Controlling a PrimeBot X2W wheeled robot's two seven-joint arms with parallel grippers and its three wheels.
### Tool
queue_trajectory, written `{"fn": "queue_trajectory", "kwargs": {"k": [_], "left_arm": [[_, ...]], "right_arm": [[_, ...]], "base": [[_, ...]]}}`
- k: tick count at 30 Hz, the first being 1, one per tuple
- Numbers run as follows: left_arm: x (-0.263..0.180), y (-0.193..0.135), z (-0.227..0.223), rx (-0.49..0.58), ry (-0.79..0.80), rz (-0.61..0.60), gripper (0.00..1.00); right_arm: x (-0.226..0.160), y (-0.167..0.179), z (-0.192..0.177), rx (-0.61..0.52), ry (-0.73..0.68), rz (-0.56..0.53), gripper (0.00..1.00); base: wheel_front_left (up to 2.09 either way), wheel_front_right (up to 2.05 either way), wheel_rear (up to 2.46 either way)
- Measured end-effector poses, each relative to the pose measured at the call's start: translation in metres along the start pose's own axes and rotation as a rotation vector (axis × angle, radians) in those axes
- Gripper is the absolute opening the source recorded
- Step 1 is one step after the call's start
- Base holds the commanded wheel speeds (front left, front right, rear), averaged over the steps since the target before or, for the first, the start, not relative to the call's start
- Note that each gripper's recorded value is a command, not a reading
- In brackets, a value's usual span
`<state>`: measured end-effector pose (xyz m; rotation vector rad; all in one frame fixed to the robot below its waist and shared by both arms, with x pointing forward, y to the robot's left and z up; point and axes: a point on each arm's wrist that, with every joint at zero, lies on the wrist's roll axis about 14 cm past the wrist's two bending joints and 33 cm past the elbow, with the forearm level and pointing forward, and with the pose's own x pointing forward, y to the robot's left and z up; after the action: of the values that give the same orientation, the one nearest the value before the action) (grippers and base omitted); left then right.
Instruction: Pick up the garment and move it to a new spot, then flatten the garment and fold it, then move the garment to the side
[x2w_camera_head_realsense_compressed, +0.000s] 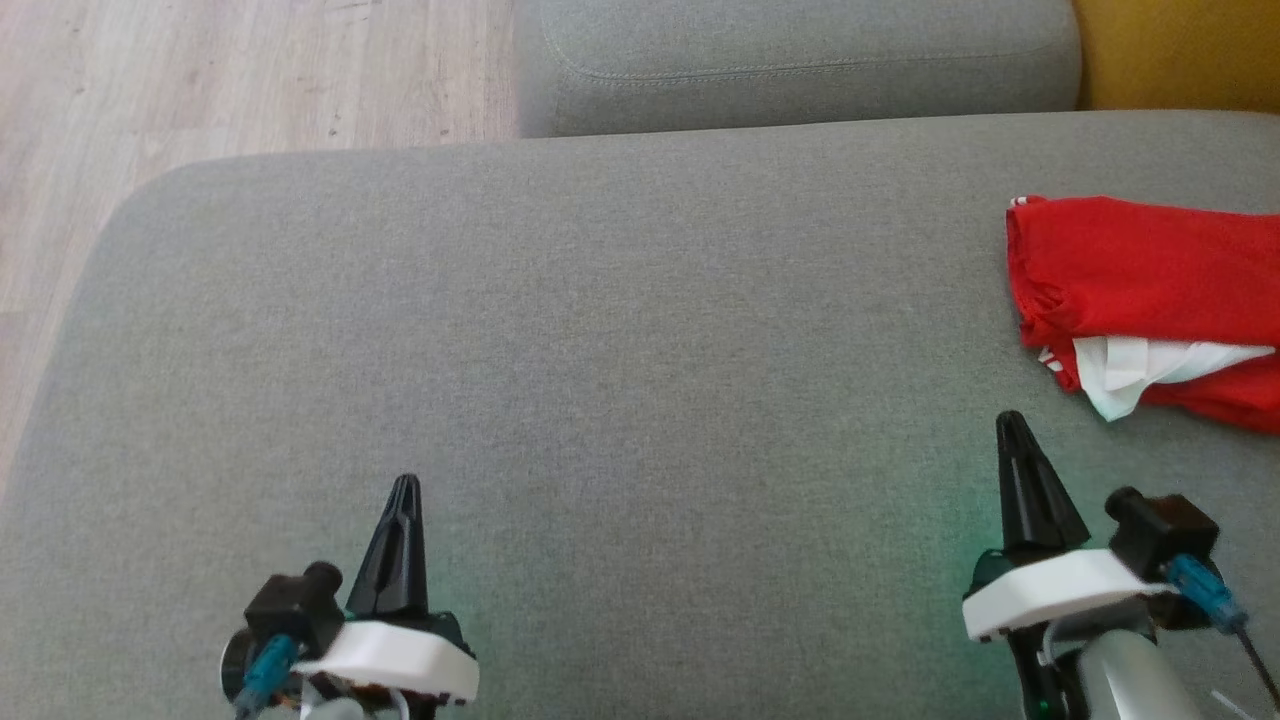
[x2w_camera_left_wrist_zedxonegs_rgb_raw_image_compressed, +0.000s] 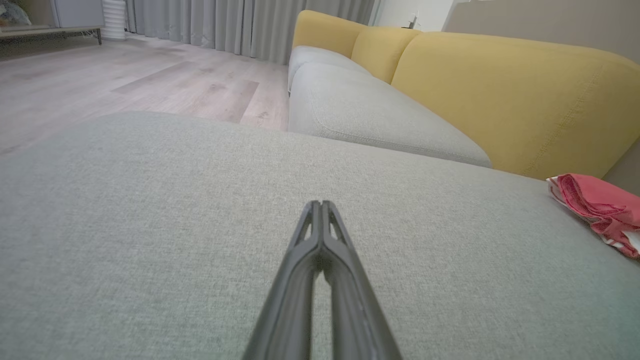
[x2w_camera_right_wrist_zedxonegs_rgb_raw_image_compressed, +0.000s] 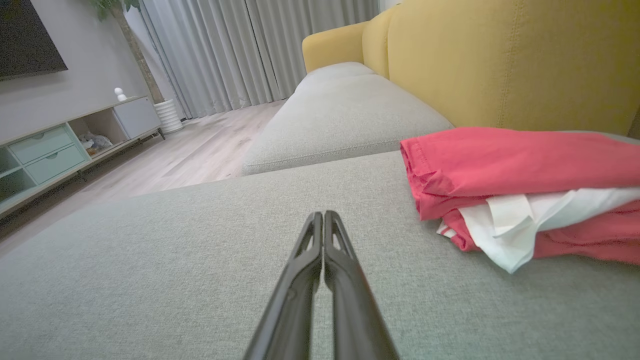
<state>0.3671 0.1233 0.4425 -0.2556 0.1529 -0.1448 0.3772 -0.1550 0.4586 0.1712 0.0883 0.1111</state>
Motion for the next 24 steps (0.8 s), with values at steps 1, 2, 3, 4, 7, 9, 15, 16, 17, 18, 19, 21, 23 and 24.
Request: {"fn": "queue_trajectory", "kwargs": {"k": [1, 2, 3, 4, 7, 9, 15, 16, 17, 18, 19, 21, 23, 24], "left_arm": [[-0.002, 0.001, -0.002, -0.012, 0.006, 0.005, 0.0], [-0.002, 0.002, -0.003, -0.032, 0.01, 0.01, 0.0], [-0.001, 0.002, -0.002, -0.042, 0.008, 0.012, 0.0], [-0.001, 0.002, -0.001, -0.052, 0.008, 0.015, 0.0], [-0.001, 0.004, -0.001, -0.083, 0.01, 0.024, 0.0], [-0.001, 0.005, -0.001, -0.105, 0.014, 0.031, 0.0], [-0.001, 0.012, 0.0, -0.159, 0.012, 0.058, 0.0], [-0.001, 0.012, 0.0, -0.17, 0.014, 0.055, 0.0], [-0.001, 0.012, 0.001, -0.181, 0.014, 0.053, 0.0], [-0.001, 0.012, 0.001, -0.191, 0.012, 0.055, 0.0], [-0.001, 0.012, 0.001, -0.202, 0.012, 0.058, 0.0], [-0.001, 0.013, 0.001, -0.223, 0.016, 0.062, 0.0], [-0.001, 0.014, 0.002, -0.243, 0.012, 0.066, 0.0], [-0.001, 0.014, 0.003, -0.253, 0.012, 0.068, 0.0]], "right_arm": [[-0.002, -0.001, -0.002, 0.012, 0.005, -0.005, 0.0], [-0.002, -0.002, -0.002, 0.035, 0.004, -0.012, 0.0], [-0.002, -0.002, -0.001, 0.046, 0.006, -0.014, 0.0], [-0.002, -0.003, -0.001, 0.057, 0.005, -0.017, 0.0], [-0.002, -0.005, -0.001, 0.091, 0.007, -0.028, 0.0], [-0.002, -0.006, -0.001, 0.113, 0.01, -0.034, 0.0], [-0.002, -0.009, -0.001, 0.17, 0.009, -0.05, 0.0], [-0.002, -0.01, -0.001, 0.18, 0.01, -0.053, 0.0], [-0.002, -0.011, 0.0, 0.191, 0.008, -0.056, 0.0], [-0.002, -0.011, 0.0, 0.203, 0.009, -0.06, 0.0], [-0.002, -0.012, 0.0, 0.214, 0.009, -0.064, 0.0], [-0.002, -0.014, 0.001, 0.236, 0.005, -0.072, 0.0], [-0.003, -0.016, 0.001, 0.259, 0.005, -0.078, 0.0], [-0.003, -0.016, 0.002, 0.271, 0.002, -0.081, 0.0]], "base": [[0.0, 0.0, 0.0], [0.0, 0.0, 0.0], [0.0, 0.0, 0.0], [0.0, 0.0, 0.0], [0.0, 0.0, 0.0], [0.0, 0.0, 0.0], [0.0, 0.0, 0.0], [0.0, 0.0, 0.0], [0.0, 0.0, 0.0], [0.0, 0.0, 0.0], [0.0, 0.0, 0.0], [0.0, 0.0, 0.0], [0.0, 0.0, 0.0], [0.0, 0.0, 0.0]]}}
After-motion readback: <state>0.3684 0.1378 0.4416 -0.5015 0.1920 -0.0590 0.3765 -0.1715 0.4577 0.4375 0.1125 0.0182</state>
